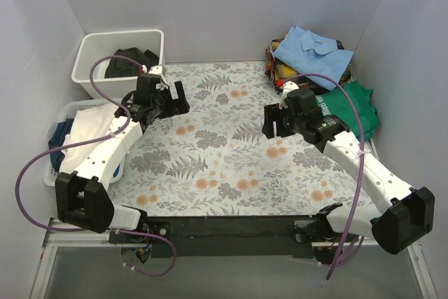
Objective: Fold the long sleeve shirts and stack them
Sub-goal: Neatly place the folded shirt to the corner
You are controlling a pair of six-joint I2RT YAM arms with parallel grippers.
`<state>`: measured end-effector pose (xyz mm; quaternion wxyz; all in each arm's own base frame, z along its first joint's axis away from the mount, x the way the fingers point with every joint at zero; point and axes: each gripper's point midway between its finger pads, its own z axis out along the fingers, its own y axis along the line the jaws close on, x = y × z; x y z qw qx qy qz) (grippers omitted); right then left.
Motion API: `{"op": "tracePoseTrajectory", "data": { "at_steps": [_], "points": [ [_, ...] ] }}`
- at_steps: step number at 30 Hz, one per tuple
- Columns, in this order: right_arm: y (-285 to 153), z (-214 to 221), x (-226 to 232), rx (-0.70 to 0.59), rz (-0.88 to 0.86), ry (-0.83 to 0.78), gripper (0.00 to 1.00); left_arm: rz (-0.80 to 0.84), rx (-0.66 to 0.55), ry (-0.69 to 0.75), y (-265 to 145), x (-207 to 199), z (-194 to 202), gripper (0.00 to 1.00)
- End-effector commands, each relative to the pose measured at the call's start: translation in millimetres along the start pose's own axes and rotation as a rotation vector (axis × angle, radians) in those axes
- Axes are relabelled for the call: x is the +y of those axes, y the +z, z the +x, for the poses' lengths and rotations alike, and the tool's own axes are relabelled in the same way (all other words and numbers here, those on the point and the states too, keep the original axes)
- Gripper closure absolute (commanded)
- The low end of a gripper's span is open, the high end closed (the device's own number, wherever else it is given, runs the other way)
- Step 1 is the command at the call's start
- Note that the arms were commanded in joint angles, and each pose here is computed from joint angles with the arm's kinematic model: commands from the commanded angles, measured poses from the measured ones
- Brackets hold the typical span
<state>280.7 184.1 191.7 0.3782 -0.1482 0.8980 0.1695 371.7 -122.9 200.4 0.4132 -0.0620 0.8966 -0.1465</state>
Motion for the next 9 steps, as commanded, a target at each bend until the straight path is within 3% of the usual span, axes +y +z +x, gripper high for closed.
{"op": "tracePoseTrajectory", "data": {
  "at_steps": [1, 9],
  "points": [
    [-4, -23, 9, -0.097, -0.034, 0.013, 0.25, 0.068, -0.055, 0.052, -16, -10, -6, 0.02],
    [7, -26, 8, -0.098, -0.025, 0.02, 0.25, 0.082, -0.11, 0.076, -29, -9, -9, 0.02]
  ]
}}
